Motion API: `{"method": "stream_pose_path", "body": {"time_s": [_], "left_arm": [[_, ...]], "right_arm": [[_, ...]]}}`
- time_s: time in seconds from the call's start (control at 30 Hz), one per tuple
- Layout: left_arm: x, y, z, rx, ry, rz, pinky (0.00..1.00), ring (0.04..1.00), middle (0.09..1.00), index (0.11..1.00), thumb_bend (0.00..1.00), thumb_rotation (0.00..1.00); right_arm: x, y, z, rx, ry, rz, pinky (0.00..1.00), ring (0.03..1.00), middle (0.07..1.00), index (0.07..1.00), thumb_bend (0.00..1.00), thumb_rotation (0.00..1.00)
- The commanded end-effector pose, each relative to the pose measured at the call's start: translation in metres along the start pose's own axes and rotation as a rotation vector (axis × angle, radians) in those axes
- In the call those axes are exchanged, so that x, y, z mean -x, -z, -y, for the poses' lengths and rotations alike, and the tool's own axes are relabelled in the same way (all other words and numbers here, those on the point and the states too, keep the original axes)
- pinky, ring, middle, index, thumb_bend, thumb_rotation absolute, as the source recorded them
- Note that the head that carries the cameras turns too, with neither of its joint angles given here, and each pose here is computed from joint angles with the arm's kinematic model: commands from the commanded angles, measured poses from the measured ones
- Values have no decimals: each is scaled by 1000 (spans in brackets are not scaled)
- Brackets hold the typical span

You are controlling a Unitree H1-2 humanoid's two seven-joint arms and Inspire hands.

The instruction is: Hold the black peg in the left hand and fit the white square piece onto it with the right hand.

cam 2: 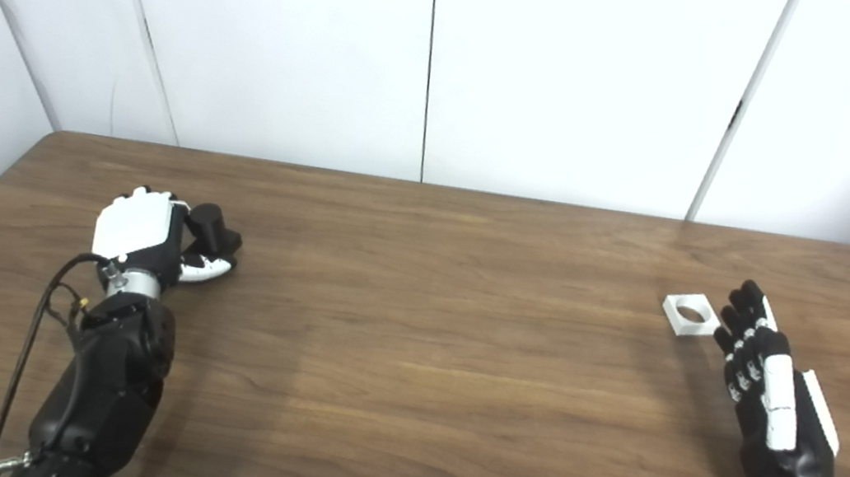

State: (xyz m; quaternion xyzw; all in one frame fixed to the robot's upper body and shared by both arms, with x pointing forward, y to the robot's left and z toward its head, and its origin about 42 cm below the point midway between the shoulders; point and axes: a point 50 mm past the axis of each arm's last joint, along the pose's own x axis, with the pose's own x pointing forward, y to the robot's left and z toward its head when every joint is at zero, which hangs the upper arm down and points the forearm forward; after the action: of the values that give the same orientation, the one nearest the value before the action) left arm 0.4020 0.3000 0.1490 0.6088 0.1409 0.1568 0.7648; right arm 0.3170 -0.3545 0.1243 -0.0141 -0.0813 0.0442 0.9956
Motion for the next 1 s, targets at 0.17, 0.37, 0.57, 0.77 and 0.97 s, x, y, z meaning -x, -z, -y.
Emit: {"method": "stream_pose_path", "body": {"time_s": [0.17,0.37,0.57,0.77,0.97], "left_arm": [[-2,7,-8,9,-19,-16,1000,1000,899,538,726,183],[-1,6,-9,22,-18,-10,1000,1000,902,497,564,92],[1,3,-10,32,-12,-1,1000,1000,901,490,522,70],[5,1,-8,43,-10,8,1000,1000,895,492,521,69],[11,-1,-7,110,0,21,1000,1000,882,492,521,66]], "right_arm": [[46,57,-15,-93,37,-182,1000,1000,1000,1000,581,998],[45,56,-12,-94,33,-175,1000,1000,1000,1000,584,994],[45,55,-11,-92,37,-178,1000,1000,1000,1000,586,985],[45,56,-10,-86,36,-176,1000,1000,1000,1000,557,990],[45,55,-9,-85,22,-175,1000,1000,1000,1000,567,985]]}}
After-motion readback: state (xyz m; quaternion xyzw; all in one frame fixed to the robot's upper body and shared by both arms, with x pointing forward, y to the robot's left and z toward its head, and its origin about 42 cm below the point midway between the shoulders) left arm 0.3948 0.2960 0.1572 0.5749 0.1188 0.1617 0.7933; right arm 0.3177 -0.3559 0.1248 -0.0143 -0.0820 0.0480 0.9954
